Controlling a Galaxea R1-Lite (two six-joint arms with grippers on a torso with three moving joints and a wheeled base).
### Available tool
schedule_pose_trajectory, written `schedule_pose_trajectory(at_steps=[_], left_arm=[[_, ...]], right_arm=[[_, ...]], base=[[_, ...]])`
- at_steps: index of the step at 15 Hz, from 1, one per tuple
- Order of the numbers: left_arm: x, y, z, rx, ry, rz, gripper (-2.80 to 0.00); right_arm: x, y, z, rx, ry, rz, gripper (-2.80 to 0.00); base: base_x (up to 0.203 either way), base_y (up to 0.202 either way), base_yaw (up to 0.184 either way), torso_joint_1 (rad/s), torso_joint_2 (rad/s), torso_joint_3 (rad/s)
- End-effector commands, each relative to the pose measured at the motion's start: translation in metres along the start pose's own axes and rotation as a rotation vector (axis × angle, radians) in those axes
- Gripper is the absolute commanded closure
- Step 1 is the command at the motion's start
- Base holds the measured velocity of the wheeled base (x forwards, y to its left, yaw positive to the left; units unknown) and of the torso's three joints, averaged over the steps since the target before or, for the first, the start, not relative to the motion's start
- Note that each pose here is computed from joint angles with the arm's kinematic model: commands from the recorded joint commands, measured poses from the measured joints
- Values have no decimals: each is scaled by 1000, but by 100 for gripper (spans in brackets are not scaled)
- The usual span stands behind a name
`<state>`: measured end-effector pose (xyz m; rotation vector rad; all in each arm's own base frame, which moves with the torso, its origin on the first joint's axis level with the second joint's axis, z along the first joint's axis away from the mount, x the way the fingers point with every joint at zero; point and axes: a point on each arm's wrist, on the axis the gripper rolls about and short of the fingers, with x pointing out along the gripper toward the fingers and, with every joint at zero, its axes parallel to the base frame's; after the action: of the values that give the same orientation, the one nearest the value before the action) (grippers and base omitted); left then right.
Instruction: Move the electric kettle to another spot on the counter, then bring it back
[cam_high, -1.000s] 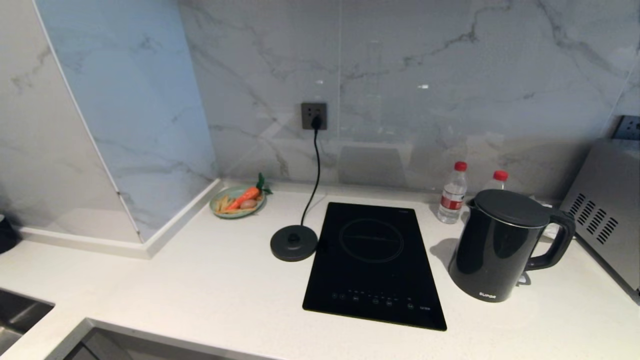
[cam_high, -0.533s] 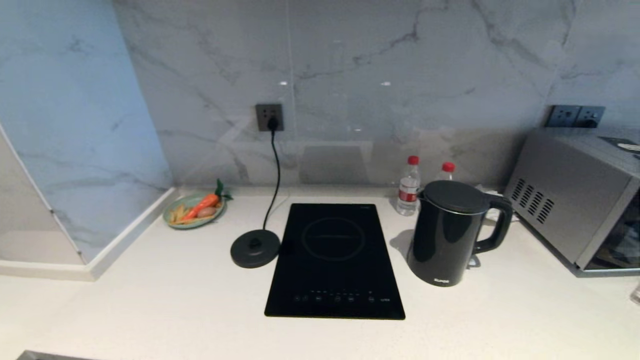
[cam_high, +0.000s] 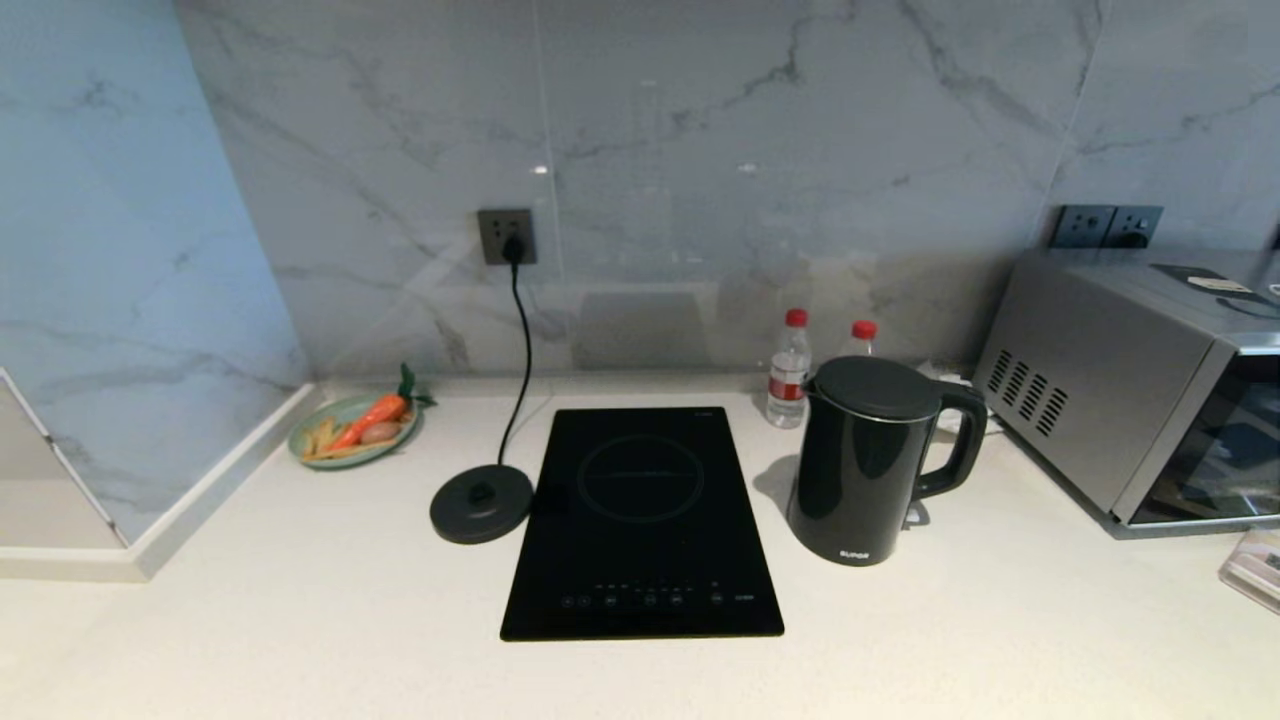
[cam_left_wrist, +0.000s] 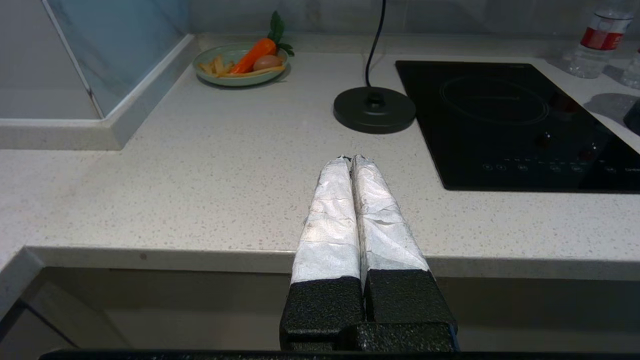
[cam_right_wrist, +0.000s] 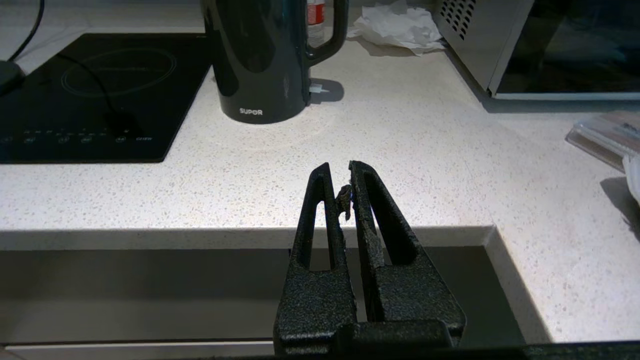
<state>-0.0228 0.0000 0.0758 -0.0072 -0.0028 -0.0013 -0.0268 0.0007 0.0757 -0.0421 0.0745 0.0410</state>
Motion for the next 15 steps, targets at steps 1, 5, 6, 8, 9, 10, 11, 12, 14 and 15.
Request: schedule_pose_trajectory(at_steps=[1,5,6,8,9,10,11,12,14,15], left_arm=[[0,0,-1,0,1,0,0],[0,0,-1,0,1,0,0],[0,0,-1,0,1,0,0],[0,0,-1,0,1,0,0],[0,0,-1,0,1,0,0],[0,0,-1,0,1,0,0],[0,0,-1,0,1,0,0],[0,0,-1,3,1,0,0],[0,0,-1,3,1,0,0],[0,0,-1,3,1,0,0]], right_arm=[[0,0,0,16,2,-12,0],[0,0,0,19,2,-13,0],[0,0,0,19,2,-13,0],[0,0,0,19,2,-13,0],[0,0,0,19,2,-13,0],[0,0,0,19,2,-13,0],[0,0,0,19,2,-13,0],[0,0,0,19,2,-13,0],[0,0,0,19,2,-13,0],[0,0,0,19,2,-13,0]], base=[[0,0,0,-126,305,177],[0,0,0,-127,329,192],[0,0,0,-128,325,210],[0,0,0,-127,337,204],[0,0,0,-124,330,207],[0,0,0,-141,352,213],[0,0,0,-143,345,231],[0,0,0,-119,348,208],[0,0,0,-134,369,234],[0,0,0,-129,369,232]])
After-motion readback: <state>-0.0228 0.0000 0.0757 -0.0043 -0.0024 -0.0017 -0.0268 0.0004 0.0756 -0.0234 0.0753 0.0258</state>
